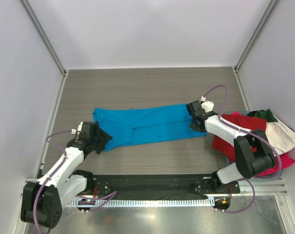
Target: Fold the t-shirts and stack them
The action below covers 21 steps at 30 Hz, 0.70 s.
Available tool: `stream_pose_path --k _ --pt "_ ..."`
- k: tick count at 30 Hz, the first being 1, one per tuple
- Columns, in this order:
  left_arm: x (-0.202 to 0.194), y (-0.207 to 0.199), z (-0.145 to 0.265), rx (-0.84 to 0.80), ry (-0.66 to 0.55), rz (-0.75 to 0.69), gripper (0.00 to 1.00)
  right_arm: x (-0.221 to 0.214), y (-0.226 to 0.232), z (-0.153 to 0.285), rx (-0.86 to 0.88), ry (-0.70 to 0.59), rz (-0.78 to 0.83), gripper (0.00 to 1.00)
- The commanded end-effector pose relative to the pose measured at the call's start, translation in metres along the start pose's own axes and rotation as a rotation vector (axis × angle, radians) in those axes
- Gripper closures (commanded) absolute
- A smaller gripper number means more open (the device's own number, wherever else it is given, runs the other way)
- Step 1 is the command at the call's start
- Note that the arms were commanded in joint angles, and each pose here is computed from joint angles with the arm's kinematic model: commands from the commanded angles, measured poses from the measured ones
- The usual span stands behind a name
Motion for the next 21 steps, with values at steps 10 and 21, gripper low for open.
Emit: stream_pose_path --k 10,21 --pt "0.012 -0.009 -0.027 0.090 -0.073 0.073 0.37 -0.007 -0.003 -0.023 -0.066 0.017 -0.012 0.99" --pt "0.030 -0.028 -0.067 0.126 -0.115 0.080 0.39 -0.036 -0.013 -0.011 -0.015 0.140 0.002 0.99"
Point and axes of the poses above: each gripper's point midway between its finger pads, its own z axis back along the fingers, its own y axis along the line the jaws close on, x = y × z, the point moved 10 cm from there along z, back along the fingers, and after that the axes turned 5 degrees about -z, right-handed, at the moved point
